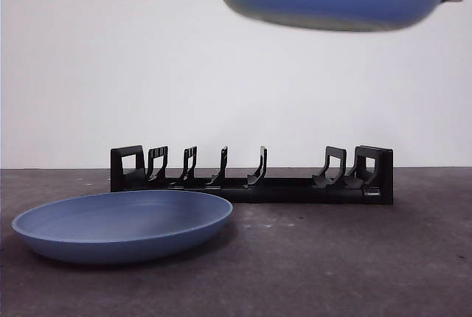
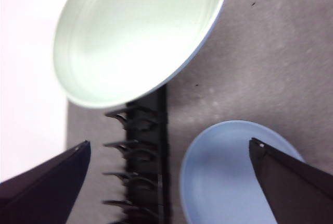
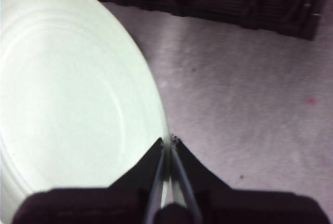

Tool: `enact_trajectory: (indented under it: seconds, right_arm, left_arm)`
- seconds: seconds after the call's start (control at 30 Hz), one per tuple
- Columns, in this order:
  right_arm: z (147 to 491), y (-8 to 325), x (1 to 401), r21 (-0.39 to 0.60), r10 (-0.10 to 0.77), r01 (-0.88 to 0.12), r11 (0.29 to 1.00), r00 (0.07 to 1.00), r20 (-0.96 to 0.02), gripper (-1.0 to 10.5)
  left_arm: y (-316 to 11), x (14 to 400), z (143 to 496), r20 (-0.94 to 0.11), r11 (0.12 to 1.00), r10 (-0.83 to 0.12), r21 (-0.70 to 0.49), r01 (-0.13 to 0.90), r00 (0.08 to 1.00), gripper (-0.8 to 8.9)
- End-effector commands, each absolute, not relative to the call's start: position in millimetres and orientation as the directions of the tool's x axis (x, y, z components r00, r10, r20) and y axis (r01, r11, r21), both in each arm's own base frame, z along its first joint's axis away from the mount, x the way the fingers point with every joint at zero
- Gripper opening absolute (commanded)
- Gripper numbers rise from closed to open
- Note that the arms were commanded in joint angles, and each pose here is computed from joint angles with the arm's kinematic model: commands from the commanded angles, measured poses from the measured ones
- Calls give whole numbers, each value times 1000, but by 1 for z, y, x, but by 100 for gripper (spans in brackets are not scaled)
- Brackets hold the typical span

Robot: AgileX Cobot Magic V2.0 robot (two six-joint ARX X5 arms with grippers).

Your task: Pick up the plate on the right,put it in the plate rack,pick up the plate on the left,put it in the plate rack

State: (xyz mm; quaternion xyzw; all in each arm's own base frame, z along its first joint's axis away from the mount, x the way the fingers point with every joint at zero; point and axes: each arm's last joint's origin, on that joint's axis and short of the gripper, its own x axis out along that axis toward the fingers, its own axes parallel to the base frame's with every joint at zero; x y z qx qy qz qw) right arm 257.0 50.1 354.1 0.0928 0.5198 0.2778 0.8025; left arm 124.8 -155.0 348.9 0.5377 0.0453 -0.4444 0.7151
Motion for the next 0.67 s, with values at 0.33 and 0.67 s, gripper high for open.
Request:
enact_trajectory:
  seconds: [0.33, 0.67]
  right_arm:
    - [357, 75, 248, 445, 566, -421, 791, 227, -792, -12]
    - [357, 77, 247, 425, 547, -421, 801, 227, -806, -12]
  left_arm:
    - [-186, 124, 340, -535, -163, -595, 811, 562, 599, 621]
    - [-200, 123, 330, -569, -224, -567, 802, 553, 596, 223]
